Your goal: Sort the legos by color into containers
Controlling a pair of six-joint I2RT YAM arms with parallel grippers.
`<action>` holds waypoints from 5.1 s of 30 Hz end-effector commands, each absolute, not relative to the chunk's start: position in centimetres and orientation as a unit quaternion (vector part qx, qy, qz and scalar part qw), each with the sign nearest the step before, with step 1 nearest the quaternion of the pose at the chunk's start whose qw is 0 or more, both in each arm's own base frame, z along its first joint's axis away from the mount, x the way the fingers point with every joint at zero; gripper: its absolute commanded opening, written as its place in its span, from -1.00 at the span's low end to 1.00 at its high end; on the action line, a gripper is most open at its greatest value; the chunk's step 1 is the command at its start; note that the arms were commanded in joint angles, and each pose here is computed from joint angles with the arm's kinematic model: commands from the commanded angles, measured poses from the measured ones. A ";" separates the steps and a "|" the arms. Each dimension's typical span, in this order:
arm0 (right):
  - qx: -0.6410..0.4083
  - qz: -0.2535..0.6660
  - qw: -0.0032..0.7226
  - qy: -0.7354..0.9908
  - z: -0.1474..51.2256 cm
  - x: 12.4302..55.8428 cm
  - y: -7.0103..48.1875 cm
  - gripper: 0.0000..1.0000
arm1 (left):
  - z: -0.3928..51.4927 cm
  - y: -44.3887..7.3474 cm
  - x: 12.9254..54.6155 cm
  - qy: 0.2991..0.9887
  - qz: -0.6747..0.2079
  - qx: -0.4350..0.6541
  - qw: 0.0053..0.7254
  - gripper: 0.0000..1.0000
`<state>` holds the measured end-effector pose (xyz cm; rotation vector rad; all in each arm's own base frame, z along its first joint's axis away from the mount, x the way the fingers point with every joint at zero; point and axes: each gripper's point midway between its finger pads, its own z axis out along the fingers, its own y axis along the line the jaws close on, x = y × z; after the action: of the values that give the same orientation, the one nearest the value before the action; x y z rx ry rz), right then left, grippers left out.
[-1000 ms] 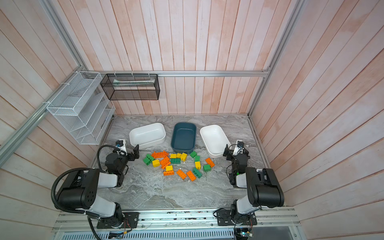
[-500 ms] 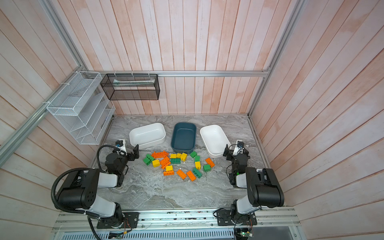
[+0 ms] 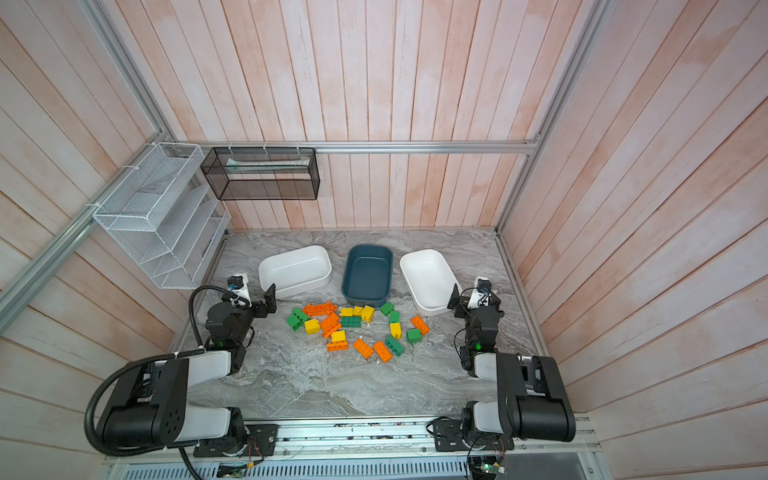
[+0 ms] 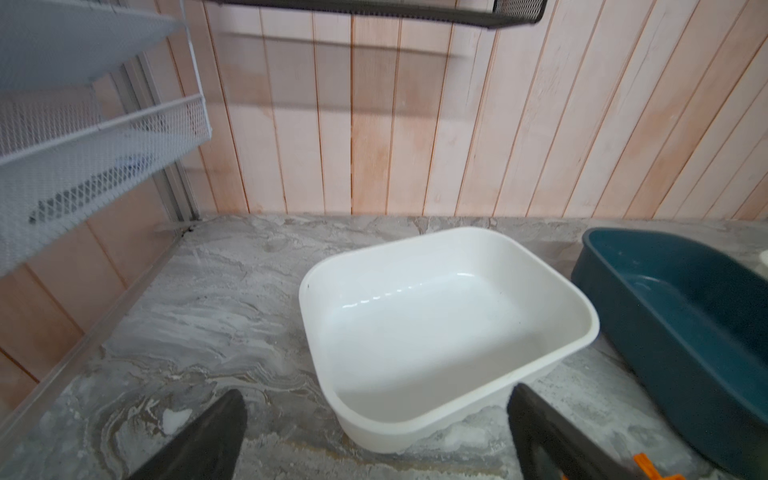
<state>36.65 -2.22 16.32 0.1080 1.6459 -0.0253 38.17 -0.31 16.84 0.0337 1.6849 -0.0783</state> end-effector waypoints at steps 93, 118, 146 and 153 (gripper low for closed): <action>-0.270 0.211 0.470 0.814 20.9 30.5 14.3 0.96 | 4.3 -8.2 33.2 0.959 -0.031 -0.232 0.157 -0.30; -0.257 0.261 0.492 0.790 23.5 31.5 15.7 0.96 | 11.7 -5.4 48.2 0.961 0.015 -0.076 0.267 -0.31; -0.272 0.251 0.486 0.792 23.8 31.5 15.6 0.96 | 14.4 -7.0 39.1 0.945 -0.039 -0.231 0.230 0.48; -0.275 0.255 0.482 0.791 23.3 31.5 15.8 0.96 | 12.0 -9.2 33.5 0.909 -0.061 -0.359 0.202 0.41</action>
<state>31.63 15.42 23.00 -0.6446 1.9390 0.6031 35.53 -9.10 13.48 -0.7273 2.5896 -0.1723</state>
